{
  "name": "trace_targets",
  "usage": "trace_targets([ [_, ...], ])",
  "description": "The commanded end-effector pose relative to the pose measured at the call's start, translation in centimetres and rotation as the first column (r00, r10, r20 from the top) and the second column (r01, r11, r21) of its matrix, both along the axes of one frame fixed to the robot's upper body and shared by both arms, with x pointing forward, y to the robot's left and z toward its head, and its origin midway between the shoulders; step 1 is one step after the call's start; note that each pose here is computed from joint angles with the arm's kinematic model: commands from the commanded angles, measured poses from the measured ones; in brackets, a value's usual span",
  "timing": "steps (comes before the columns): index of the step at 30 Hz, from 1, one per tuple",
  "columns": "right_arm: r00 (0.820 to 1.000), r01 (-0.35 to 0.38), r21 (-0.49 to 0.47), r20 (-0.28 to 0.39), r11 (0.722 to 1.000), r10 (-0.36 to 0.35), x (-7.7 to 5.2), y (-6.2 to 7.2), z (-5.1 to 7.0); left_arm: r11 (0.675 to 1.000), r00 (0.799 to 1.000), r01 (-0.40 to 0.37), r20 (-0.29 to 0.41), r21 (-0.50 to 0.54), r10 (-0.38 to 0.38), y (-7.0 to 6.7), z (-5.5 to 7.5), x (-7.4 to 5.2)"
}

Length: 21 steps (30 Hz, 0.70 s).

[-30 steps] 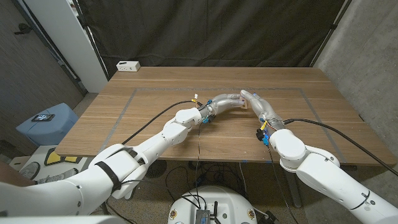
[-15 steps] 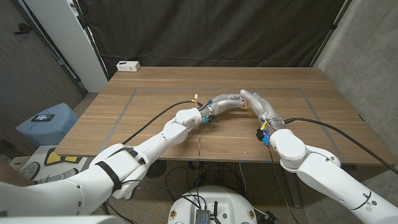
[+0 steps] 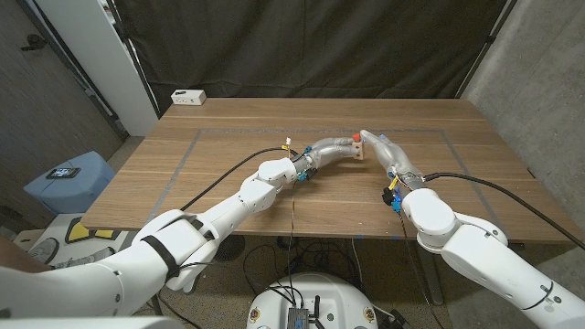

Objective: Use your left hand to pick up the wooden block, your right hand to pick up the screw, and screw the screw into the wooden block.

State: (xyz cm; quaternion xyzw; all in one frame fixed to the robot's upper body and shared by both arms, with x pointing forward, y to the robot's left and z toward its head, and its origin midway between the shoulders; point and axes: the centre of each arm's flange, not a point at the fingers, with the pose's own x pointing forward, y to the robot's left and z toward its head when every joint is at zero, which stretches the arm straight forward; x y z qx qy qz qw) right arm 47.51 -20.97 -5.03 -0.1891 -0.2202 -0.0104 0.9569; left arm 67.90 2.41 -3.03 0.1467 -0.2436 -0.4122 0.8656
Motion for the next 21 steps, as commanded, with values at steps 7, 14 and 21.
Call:
trace_targets([
  [7, 1.0, 0.012, -0.004, -0.002, 1.0, -0.012, 1.0, -1.5, 0.3, 0.999, 0.998, -0.021, 0.052, 0.037, 0.019, 0.0, 0.8, -0.4],
  [14, 1.0, 0.012, -0.005, -0.003, 1.0, -0.012, 1.3, -2.1, 0.4, 0.998, 0.997, -0.029, 0.067, 0.05, 0.025, 0.1, 0.9, -0.6],
  [21, 1.0, -0.003, -0.014, -0.015, 1.0, 0.003, 1.6, -2.4, 0.6, 0.998, 0.996, -0.042, 0.077, 0.054, 0.038, 0.2, 1.0, -0.8],
])
